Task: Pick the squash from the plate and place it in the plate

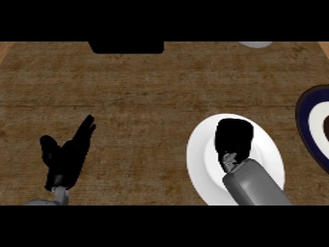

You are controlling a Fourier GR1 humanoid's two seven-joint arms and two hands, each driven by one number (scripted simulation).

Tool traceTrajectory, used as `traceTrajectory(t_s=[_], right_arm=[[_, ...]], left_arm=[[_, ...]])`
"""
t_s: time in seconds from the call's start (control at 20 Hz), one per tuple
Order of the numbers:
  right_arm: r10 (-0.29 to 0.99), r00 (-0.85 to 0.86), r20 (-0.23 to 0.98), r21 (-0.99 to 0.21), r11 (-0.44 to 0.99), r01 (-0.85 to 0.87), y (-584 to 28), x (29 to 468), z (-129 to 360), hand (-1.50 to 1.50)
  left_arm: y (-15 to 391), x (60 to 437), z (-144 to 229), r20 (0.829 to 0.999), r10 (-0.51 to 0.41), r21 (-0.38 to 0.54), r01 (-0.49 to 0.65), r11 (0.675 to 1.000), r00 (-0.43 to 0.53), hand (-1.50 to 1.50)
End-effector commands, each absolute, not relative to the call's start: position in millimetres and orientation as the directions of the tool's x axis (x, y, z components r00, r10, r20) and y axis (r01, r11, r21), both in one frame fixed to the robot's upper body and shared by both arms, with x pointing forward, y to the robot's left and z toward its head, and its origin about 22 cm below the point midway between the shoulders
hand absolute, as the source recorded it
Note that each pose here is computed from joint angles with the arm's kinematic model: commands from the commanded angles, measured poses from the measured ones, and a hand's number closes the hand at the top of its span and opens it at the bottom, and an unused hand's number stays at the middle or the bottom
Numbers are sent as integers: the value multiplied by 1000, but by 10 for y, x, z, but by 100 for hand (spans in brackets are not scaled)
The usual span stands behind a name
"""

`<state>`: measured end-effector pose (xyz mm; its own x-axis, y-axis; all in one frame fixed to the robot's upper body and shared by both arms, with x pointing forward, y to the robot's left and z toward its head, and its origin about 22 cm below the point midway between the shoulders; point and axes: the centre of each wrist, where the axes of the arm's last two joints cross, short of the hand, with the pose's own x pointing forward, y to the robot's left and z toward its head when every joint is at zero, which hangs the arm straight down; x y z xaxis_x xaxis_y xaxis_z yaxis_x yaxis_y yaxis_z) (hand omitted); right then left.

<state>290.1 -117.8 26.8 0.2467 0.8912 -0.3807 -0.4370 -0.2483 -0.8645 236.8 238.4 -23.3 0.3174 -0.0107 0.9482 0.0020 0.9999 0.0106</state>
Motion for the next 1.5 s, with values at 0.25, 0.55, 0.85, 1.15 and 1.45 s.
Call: traceTrajectory(t_s=[0.25,0.55,0.85,1.15,1.45], right_arm=[[845,238,-479,-838,-360,-410,-1163,2854,181,150],[940,-204,272,-954,235,-189,-838,1941,704,150],[778,-402,483,-823,560,96,-1195,1443,1295,150],[699,-374,609,-649,711,272,-1751,963,1600,150],[634,-272,724,-527,763,375,-1969,922,1457,150]], left_arm=[[2486,2446,-365,926,-11,7,14,1000,378,0],[2582,2252,-369,919,15,6,-50,999,395,0],[2660,2183,-412,912,35,10,-107,994,408,0],[2637,2139,-346,919,48,-16,-85,996,392,0],[2604,2148,-294,924,31,-4,-73,997,380,0]])
